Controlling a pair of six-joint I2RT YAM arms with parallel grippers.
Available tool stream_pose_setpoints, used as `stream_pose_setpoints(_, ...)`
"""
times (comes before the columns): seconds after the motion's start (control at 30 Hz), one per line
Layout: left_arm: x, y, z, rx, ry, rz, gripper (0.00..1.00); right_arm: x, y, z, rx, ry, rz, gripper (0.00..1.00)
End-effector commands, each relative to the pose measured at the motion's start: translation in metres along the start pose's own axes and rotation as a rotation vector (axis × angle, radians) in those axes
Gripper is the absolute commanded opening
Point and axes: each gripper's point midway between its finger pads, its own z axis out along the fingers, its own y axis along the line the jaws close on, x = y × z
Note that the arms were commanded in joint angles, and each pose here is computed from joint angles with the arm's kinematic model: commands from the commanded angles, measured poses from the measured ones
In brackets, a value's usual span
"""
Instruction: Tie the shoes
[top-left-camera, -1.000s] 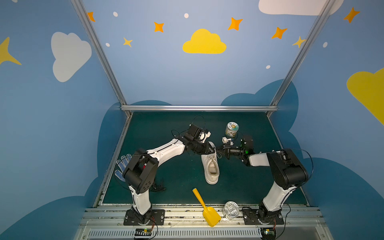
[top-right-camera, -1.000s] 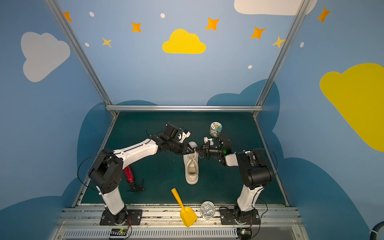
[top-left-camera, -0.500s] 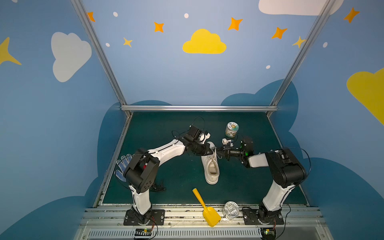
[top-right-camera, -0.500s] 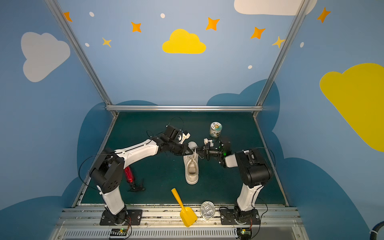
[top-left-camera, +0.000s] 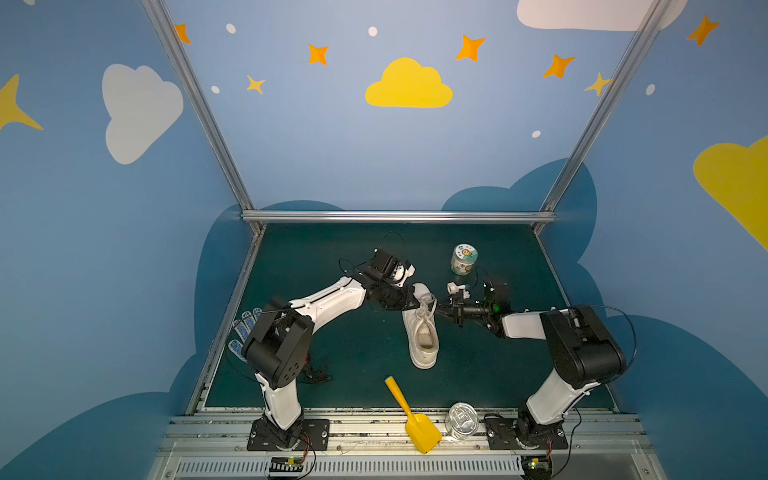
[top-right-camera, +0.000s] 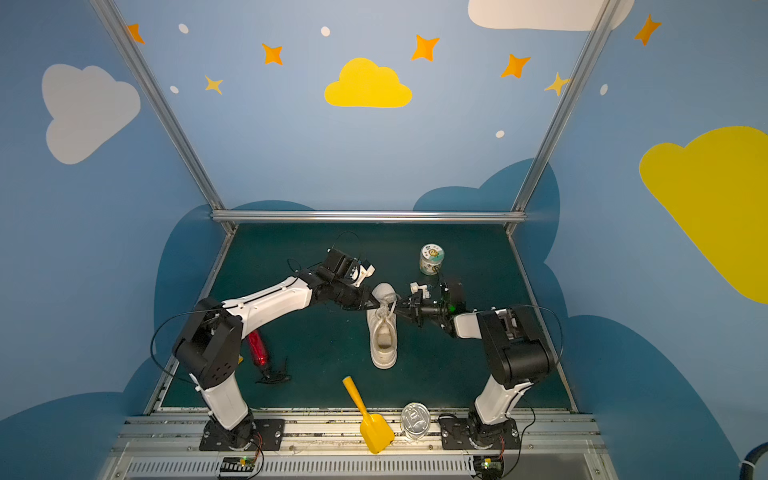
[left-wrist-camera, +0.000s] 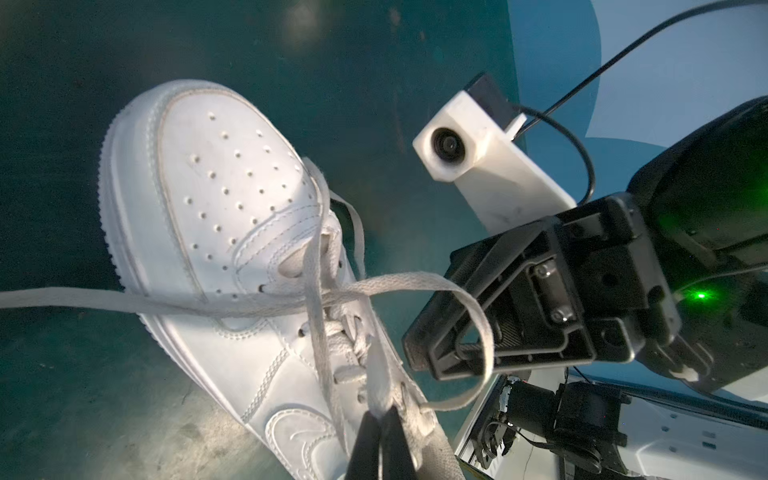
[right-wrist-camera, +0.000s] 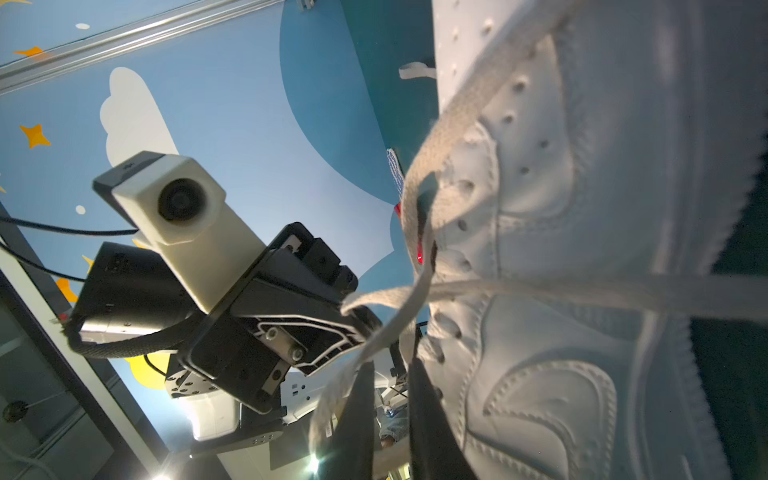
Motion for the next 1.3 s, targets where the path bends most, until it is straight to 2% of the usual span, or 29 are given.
stream_pose_setpoints(0.0,-0.007,-0.011,-0.021,-0.005,-0.034,0.032,0.03,0.009,-0.018,-0.012,0.064,-0.007,0.027,0.18)
stream_pose_setpoints(0.37,-0.024,-0.037,-0.053,-0.002,-0.099,0.075,0.03,0.021,-0.034,-0.052,0.231,-0.080,0.018,0.22)
stream_pose_setpoints(0.57,-0.037,-0.060,-0.076,0.021,-0.151,0.114,0.03,0.024,-0.027,-0.075,0.382,-0.135,-0.069,0.26)
stream_pose_setpoints(0.73,-0.044,-0.075,-0.091,0.025,-0.170,0.147,0.03,0.029,-0.017,-0.100,0.539,-0.212,-0.197,0.28)
stream_pose_setpoints(0.8,-0.046,-0.083,-0.096,0.046,-0.172,0.142,0.03,0.029,-0.008,-0.113,0.603,-0.262,-0.274,0.29)
stream_pose_setpoints(0.9,-0.049,-0.098,-0.101,0.095,-0.178,0.142,0.03,0.031,0.017,-0.123,0.618,-0.310,-0.412,0.29)
stream_pose_setpoints(1.07,-0.058,-0.112,-0.112,0.123,-0.214,0.155,0.03,0.033,0.060,-0.125,0.574,-0.393,-0.705,0.32)
stream_pose_setpoints(1.27,-0.063,-0.123,-0.118,0.138,-0.213,0.180,0.03,0.040,0.111,-0.119,0.450,-0.545,-1.142,0.37)
